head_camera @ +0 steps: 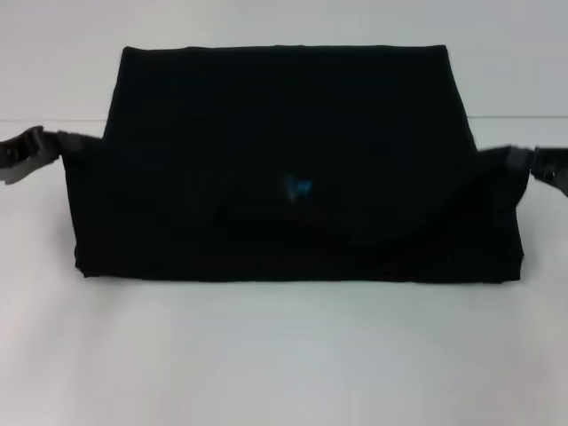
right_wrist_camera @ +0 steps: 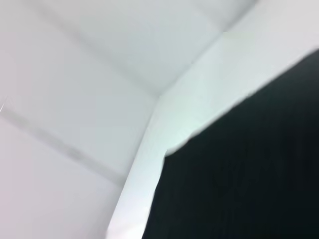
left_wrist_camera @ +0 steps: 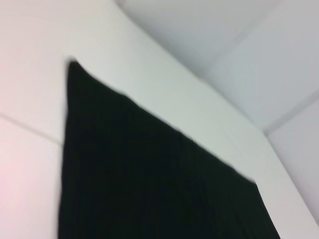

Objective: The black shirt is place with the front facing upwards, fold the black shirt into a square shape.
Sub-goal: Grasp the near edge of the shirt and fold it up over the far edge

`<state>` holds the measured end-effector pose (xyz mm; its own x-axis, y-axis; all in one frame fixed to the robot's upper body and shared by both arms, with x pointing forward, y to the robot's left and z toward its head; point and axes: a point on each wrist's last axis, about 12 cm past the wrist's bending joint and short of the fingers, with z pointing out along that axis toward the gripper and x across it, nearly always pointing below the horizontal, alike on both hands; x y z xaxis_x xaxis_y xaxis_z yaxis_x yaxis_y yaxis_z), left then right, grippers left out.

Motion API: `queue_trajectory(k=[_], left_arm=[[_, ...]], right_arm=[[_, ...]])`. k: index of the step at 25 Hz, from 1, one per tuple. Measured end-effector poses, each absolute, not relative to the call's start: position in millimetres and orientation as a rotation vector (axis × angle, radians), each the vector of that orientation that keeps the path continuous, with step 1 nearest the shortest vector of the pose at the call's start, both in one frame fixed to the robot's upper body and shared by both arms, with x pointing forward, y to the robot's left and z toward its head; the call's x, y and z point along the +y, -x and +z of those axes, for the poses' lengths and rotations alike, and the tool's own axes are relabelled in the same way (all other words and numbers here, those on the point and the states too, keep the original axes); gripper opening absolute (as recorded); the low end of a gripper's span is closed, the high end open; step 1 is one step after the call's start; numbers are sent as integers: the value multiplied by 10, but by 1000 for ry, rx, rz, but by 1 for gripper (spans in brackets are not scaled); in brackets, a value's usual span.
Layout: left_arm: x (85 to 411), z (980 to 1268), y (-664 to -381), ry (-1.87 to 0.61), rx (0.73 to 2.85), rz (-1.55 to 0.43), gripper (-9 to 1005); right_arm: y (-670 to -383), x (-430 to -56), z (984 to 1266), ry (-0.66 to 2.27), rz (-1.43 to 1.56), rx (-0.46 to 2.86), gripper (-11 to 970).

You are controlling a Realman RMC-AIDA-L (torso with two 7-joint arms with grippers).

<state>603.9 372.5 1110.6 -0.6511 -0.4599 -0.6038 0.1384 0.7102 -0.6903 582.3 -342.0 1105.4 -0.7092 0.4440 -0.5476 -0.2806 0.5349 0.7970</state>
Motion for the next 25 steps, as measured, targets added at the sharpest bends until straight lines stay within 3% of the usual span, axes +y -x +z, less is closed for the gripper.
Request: queue_trajectory(k=[8, 14, 25], left_arm=[[3515, 10915, -6132, 315, 1990, -812, 18], [3443, 10938, -6236, 330, 1930, -760, 18], [3128, 10757, -6336, 292, 1995, -580, 18]], right_arm=[[-6067, -3116, 10864, -195, 1012, 1926, 39], [-6241, -2999, 10932, -165, 922, 1873, 39], [-6366, -2812, 10760, -117, 674, 1906, 40]])
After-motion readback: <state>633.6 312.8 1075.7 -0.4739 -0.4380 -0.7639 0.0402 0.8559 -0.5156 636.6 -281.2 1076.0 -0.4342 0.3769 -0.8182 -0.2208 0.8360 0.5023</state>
